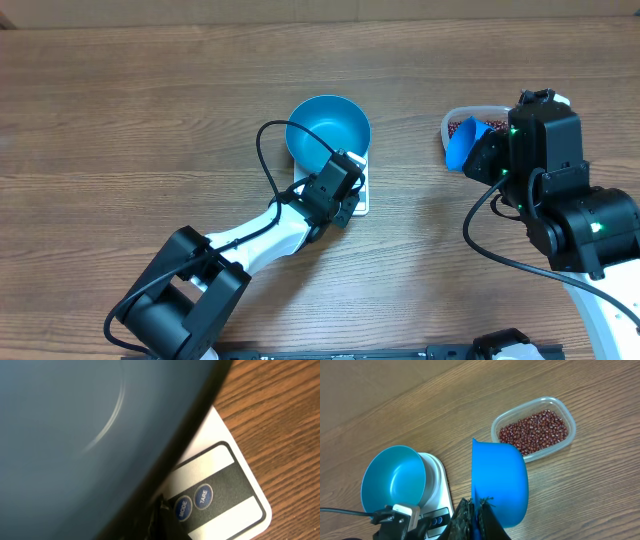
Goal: Scoop item into bowl and weigh 150g on scale
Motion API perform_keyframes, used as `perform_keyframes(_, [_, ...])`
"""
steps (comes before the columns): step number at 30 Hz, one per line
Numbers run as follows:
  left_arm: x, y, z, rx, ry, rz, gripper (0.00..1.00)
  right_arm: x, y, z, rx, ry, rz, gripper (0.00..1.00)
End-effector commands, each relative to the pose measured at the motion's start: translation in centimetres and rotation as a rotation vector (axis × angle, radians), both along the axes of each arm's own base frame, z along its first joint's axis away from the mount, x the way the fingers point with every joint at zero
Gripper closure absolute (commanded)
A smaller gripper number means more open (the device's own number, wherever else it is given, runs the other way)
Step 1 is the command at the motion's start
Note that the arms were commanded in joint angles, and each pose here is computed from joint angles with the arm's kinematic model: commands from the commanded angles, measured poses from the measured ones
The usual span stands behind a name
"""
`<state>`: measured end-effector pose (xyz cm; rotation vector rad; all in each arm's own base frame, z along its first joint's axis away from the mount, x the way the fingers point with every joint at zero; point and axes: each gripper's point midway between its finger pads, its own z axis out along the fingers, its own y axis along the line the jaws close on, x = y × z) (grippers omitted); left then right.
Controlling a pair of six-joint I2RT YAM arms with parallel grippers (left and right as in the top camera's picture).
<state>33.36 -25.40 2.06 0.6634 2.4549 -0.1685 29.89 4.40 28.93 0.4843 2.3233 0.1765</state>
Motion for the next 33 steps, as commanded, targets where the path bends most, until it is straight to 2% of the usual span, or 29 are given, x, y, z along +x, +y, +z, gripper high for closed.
perform_keyframes(1, [-0.1,0.3,-1.3,0.015,0.027,0.015,0.96,0.1,-0.1,1.1,0.009,-0.03,-0.008,0.96])
perform_keyframes(26, [-1.0,0.4,-1.8,0.043,0.058,-0.038,0.96,-0.1,-0.2,0.8,0.005,-0.017,-0.008,0.96])
perform_keyframes(30, [-0.8,0.1,-1.0,0.029,0.049,-0.041,0.96,-0.2,-0.2,0.8,0.004,-0.013,-0.008,0.96])
perform_keyframes(33, [-0.6,-0.2,1.4,-0.005,0.015,-0.045,0.96,-0.2,-0.2,0.8,0.004,-0.014,-0.008,0.96])
